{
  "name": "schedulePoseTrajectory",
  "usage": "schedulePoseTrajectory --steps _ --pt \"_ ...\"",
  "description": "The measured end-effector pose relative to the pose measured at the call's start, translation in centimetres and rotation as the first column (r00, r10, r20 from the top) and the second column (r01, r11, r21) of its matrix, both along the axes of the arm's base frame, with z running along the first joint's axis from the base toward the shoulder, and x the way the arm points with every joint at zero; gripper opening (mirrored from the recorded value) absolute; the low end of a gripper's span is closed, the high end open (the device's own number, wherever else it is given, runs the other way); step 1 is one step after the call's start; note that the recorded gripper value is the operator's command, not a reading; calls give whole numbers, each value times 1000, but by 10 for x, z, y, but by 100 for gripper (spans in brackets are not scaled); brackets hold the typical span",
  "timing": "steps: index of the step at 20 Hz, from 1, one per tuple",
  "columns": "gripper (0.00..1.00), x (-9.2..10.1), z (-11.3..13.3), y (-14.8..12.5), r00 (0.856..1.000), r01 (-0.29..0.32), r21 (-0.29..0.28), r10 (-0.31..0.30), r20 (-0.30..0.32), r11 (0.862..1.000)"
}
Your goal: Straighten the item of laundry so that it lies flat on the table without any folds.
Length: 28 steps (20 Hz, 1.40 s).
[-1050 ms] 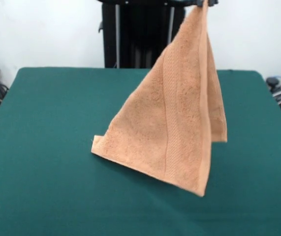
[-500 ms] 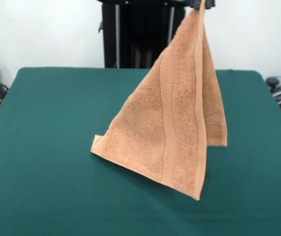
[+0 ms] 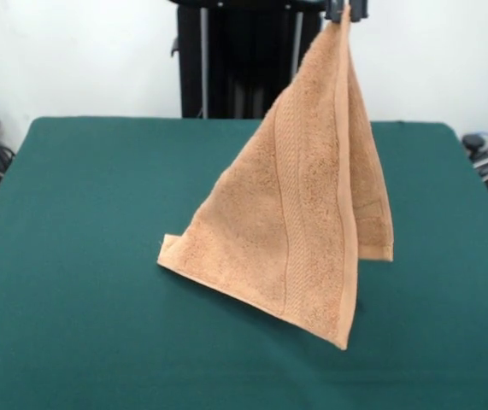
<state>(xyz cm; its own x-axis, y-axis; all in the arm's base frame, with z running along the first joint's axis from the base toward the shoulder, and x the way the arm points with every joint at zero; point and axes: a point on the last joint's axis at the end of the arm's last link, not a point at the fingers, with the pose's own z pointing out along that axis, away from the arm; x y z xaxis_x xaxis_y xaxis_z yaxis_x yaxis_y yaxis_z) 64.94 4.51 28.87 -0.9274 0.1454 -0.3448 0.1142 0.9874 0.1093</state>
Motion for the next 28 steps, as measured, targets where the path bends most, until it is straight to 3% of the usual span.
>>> schedulePoseTrajectory --steps 9,28 --pt "0 -7 -14 23 999 -30 -4 30 -28 1000" --pt "0 -34 -20 88 993 -107 -43 104 -59 993"
